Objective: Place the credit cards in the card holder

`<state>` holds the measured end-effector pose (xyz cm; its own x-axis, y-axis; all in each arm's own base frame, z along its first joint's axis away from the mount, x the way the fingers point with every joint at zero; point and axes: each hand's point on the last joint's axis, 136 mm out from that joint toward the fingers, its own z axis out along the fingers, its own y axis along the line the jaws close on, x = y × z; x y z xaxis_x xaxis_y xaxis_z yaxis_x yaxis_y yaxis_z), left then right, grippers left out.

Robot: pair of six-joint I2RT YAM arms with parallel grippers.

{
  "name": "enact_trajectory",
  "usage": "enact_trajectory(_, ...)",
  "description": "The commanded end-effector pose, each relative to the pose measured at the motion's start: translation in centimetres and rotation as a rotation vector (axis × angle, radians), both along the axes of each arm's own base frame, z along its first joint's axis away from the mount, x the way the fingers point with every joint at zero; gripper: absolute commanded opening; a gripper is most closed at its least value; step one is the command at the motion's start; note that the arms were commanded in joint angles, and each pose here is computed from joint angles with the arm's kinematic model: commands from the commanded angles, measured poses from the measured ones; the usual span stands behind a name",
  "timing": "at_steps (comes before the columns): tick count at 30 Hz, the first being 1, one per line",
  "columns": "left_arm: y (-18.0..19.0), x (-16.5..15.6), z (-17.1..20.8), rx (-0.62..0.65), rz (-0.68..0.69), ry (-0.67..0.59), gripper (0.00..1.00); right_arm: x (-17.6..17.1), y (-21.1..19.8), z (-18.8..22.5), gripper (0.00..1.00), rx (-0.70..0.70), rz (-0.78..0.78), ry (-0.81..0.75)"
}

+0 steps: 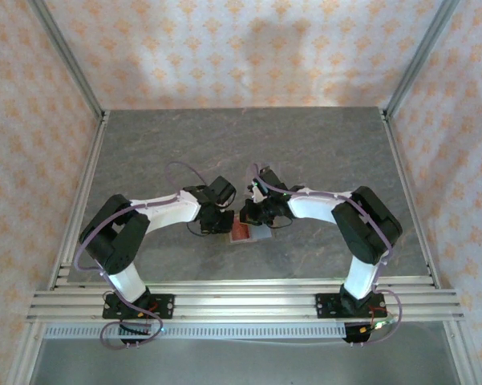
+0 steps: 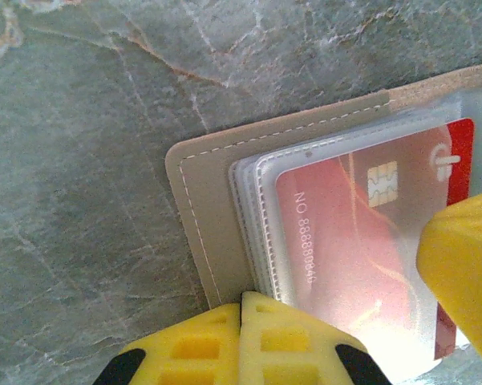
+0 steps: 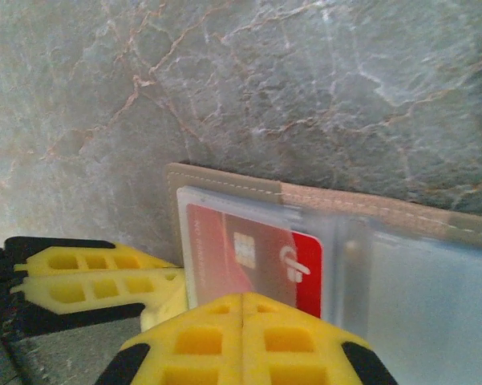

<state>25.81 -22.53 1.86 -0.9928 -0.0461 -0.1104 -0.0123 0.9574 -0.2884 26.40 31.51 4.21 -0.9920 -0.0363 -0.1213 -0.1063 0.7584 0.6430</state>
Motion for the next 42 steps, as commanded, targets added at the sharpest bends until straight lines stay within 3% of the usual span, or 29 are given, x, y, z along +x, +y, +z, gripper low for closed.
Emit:
enact_trajectory(1,1.0,-0.5,-1.1,0.033,0.008,0.013,0.0,0.6,-1.6,1.8,0.05,-0.069,-0.027,-0.08)
enact_trajectory(6,1.2,-0.7,-1.4,0.036,0.011,0.016,0.0,1.6,-4.8,2.1,0.21,-0.265,-0.036,-0.141)
enact_trajectory(10,1.3,-0.8,-1.5,0.036,0.014,0.016,0.0,2.0,-6.3,0.9,0.22,-0.379,-0.028,-0.139)
enact_trajectory(23,1.3,-0.8,-1.6,0.04,0.013,0.02,0.0,2.5,-7.5,-2.1,0.27,-0.511,-0.005,-0.121)
enact_trajectory(29,1.3,-0.7,-1.7,0.042,0.014,0.025,0.0,1.3,-7.6,-3.8,0.25,-0.539,0.007,-0.107)
enact_trajectory(42,1.1,-0.7,-2.0,0.037,0.012,0.029,0.0,-0.6,-7.7,-5.2,0.06,-0.592,0.003,-0.109)
